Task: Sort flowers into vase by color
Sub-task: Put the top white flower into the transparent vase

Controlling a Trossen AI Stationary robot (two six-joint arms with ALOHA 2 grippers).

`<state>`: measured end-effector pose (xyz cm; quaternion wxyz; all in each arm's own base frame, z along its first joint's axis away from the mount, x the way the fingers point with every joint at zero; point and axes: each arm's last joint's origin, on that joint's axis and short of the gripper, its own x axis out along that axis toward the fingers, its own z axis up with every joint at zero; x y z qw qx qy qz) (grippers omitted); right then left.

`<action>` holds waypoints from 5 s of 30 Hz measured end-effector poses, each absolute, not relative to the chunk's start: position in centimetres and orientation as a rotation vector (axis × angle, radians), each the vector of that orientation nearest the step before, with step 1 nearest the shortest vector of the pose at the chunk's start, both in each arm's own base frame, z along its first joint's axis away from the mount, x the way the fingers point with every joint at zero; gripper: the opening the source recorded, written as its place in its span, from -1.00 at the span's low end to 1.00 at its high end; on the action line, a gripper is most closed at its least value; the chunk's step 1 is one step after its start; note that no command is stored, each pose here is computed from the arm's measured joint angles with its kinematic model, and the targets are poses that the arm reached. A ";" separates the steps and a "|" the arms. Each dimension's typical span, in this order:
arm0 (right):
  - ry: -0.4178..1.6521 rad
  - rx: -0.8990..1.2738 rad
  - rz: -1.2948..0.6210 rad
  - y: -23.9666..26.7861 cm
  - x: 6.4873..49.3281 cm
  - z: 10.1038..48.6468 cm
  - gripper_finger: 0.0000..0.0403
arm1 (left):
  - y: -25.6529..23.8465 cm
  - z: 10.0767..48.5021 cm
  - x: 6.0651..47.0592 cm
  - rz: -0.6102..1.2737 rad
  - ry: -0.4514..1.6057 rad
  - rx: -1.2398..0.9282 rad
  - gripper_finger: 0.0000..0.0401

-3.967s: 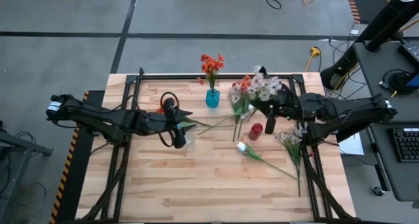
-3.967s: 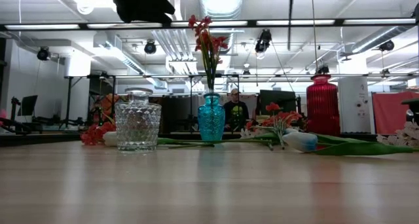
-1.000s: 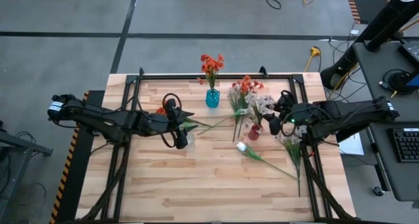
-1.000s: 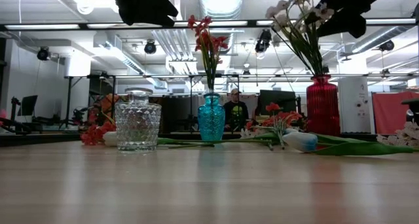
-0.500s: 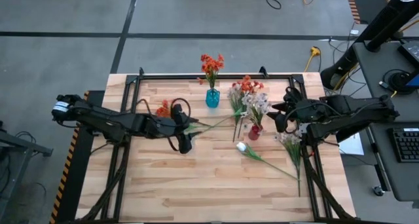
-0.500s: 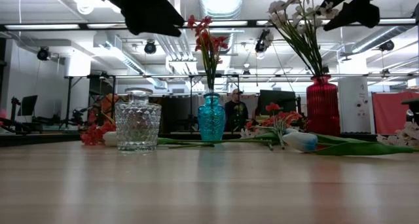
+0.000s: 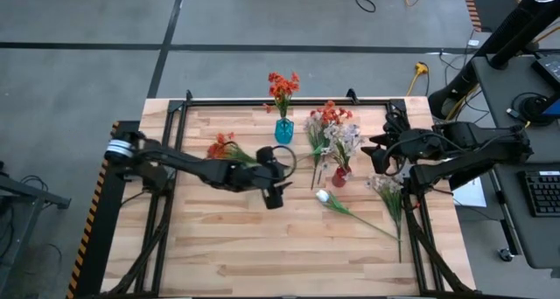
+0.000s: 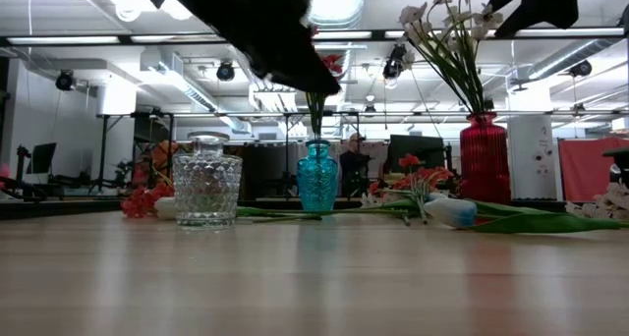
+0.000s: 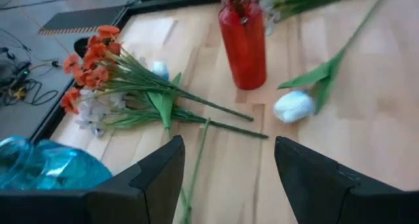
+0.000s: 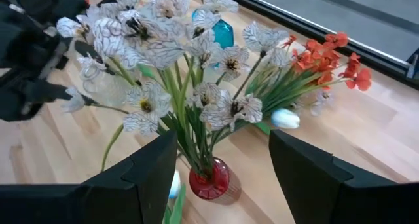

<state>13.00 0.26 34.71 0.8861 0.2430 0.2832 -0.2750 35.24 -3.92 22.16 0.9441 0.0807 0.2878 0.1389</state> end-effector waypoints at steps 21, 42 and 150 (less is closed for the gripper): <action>0.653 0.501 -0.576 0.3 13.1 33.5 0.16 | 3.3 13.6 39.8 0.454 0.678 0.151 -0.04; 0.659 0.500 -0.579 0.4 13.3 33.4 0.16 | 4.1 10.1 40.3 0.478 0.690 0.130 -0.04; 0.657 0.494 -0.574 0.4 13.4 33.4 0.16 | 7.1 10.5 40.3 0.343 0.720 0.028 -0.97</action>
